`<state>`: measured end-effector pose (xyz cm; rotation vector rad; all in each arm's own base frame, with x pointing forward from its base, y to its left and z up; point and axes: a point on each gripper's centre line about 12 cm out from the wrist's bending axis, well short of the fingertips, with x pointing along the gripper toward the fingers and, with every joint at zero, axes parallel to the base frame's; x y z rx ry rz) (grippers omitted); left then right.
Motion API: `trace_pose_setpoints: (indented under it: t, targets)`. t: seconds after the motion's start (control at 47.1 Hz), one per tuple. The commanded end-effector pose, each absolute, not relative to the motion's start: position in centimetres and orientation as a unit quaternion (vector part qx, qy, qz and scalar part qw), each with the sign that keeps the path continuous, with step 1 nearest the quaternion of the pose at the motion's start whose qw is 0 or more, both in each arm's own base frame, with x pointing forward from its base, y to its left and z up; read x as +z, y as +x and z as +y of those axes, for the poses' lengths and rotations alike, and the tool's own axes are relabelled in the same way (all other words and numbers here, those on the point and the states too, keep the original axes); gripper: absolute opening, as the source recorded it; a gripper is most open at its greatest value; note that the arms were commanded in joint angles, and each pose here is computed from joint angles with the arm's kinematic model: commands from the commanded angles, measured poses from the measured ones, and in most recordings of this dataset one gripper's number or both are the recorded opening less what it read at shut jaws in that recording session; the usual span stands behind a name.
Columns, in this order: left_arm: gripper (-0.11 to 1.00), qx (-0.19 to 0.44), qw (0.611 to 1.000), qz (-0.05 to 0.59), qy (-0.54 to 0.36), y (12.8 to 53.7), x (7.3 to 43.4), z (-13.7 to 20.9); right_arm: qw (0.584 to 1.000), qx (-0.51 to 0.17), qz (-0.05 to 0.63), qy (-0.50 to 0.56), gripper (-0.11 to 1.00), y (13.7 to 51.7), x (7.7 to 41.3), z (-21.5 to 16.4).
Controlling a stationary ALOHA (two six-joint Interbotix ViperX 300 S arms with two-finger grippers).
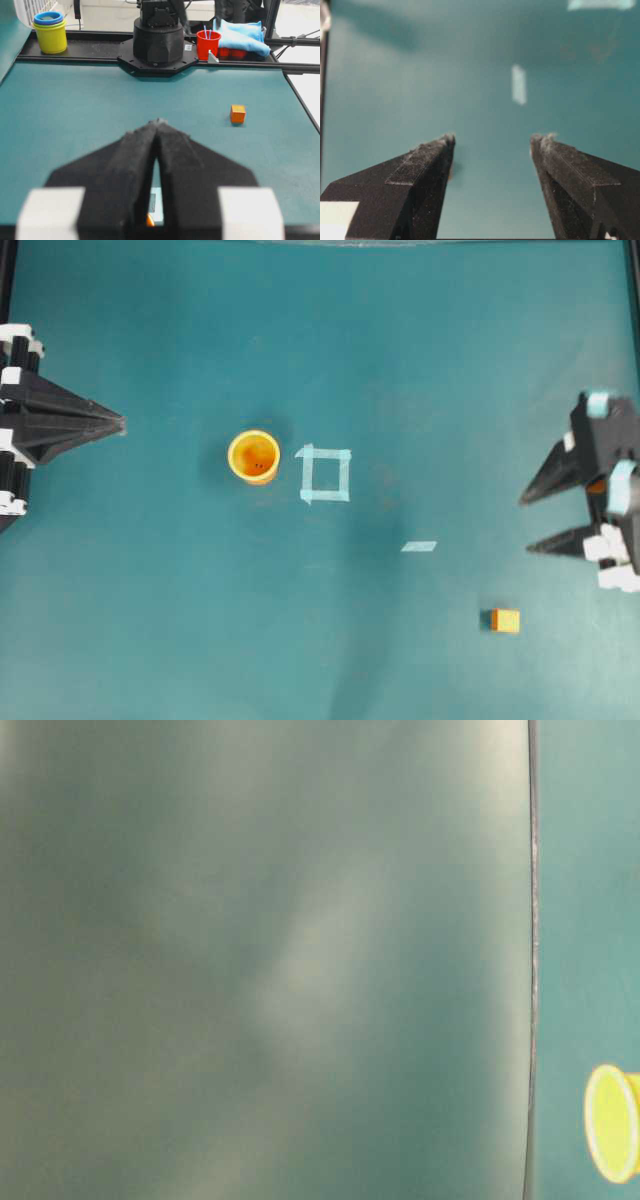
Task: Lift the orange block with right arm.
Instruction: 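Move the open right gripper down over the small orange cube, then close the right gripper around the orange cube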
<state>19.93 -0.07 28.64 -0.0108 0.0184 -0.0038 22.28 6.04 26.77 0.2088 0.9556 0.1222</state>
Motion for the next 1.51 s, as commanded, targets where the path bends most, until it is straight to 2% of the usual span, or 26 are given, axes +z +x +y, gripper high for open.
trace_pose_setpoints:
  t: [0.0, 0.17, 0.658, 1.04, 1.486]
  targets:
    - [0.01, -0.001, 1.000, -0.002, -0.004, 20.2, 29.6, 0.0, 0.879, 0.073, 0.461, 0.103, 0.63, 23.0, 27.4, 7.3]
    - [0.01, -0.001, 1.000, -0.002, -0.004, 20.2, 29.6, 0.0, 0.860, 0.082, 0.495, 0.098, 0.63, 23.8, 25.8, 9.2]
    - [0.01, -0.001, 1.000, -0.002, -0.005, 20.2, 29.5, 0.0, 0.796, 0.069, 0.596, 0.078, 0.66, 24.7, 18.7, 13.6]
    - [0.01, -0.001, 1.000, 0.000, -0.005, 20.2, 29.5, 0.0, 0.784, 0.049, 0.613, 0.085, 0.66, 24.6, 14.7, 14.8]
    - [0.01, -0.001, 1.000, 0.000, -0.005, 20.2, 29.5, 0.0, 0.794, 0.040, 0.599, 0.100, 0.67, 24.9, 12.6, 15.0]
